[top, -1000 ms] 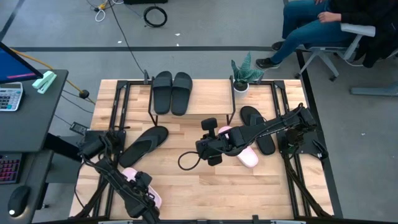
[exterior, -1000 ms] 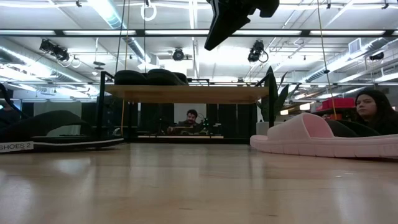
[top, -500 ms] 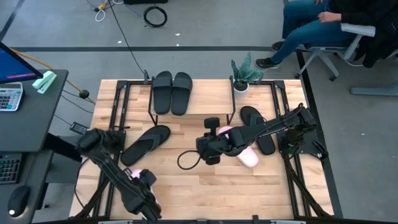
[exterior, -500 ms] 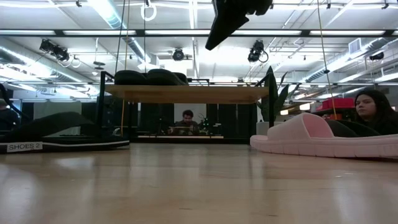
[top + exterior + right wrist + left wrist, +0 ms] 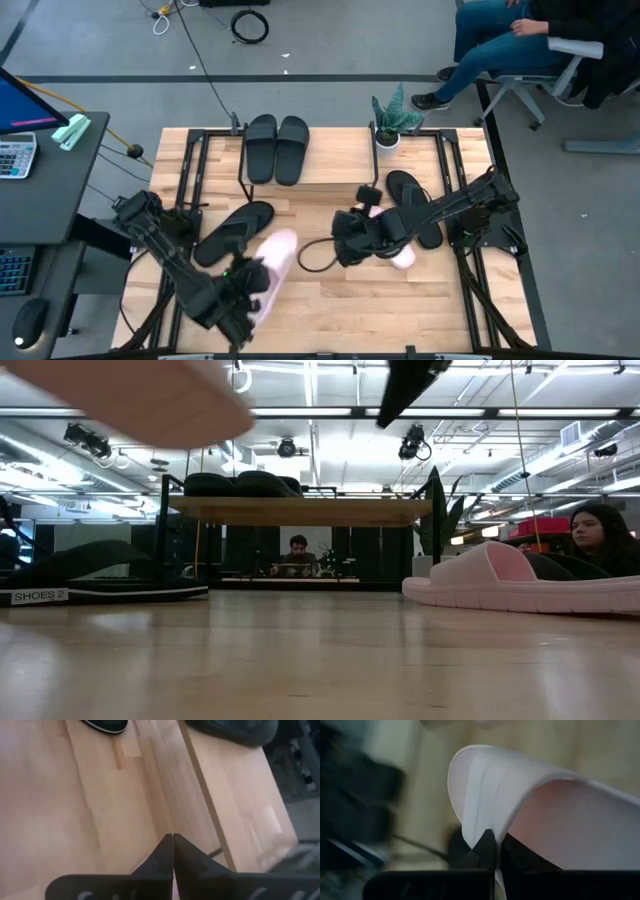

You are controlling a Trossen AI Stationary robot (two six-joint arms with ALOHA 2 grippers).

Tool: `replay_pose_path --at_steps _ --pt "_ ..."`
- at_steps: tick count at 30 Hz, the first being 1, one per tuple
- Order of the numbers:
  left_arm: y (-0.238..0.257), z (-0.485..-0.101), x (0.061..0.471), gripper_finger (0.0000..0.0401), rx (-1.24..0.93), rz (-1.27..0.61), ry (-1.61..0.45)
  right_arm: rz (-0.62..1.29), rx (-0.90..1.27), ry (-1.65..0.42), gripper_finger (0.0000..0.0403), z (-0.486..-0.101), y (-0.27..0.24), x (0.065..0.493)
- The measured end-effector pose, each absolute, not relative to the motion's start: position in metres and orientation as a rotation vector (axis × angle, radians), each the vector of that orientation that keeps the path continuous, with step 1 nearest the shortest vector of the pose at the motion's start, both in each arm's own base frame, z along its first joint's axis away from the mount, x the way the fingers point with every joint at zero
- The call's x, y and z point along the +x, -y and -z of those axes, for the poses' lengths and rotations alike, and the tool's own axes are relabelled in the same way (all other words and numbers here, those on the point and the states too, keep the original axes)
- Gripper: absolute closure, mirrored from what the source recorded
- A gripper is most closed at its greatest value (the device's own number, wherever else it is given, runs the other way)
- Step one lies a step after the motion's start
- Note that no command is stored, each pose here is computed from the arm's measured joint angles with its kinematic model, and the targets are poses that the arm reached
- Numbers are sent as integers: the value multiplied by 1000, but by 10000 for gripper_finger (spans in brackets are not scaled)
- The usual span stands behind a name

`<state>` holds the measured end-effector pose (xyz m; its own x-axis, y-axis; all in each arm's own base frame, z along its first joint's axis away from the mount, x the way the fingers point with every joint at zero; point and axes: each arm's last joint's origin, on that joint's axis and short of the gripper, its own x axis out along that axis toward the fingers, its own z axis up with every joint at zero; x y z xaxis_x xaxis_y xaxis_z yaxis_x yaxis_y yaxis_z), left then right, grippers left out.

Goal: Pick and place slides into the shelf
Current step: Put the left pink slipper on the shelf

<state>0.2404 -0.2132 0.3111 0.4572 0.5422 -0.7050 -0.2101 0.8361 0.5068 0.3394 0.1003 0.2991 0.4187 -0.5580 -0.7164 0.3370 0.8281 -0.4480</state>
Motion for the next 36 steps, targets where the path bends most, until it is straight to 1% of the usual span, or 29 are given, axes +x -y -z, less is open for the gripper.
replay_pose_path --at_steps 3,5,11,13,15,18,20,21,24,30,36 --pt "188 -319 257 390 539 -542 -926 596 -217 -956 394 -310 -113 322" --pt "168 -323 269 390 618 -595 -924 610 -201 -910 395 -318 -122 310" --pt "99 -327 309 390 757 -779 -961 617 -201 -754 395 -343 -142 278" --pt "77 -328 326 390 743 -797 -970 622 -204 -710 394 -350 -145 269" --pt "57 -330 344 391 712 -775 -965 627 -211 -677 395 -357 -145 262" --pt "30 -337 369 391 649 -656 -907 635 -217 -636 395 -366 -143 253" --pt "14 -344 383 391 618 -570 -833 650 -223 -616 395 -370 -139 248" --pt "7 -347 388 391 607 -555 -792 661 -226 -608 395 -373 -137 246" --pt "-13 -353 393 391 616 -596 -745 693 -222 -598 395 -378 -130 237" --pt "-48 -355 392 391 580 -685 -749 718 -188 -591 395 -383 -123 227" --pt "-72 -355 389 390 434 -706 -711 723 -167 -582 394 -384 -122 226"
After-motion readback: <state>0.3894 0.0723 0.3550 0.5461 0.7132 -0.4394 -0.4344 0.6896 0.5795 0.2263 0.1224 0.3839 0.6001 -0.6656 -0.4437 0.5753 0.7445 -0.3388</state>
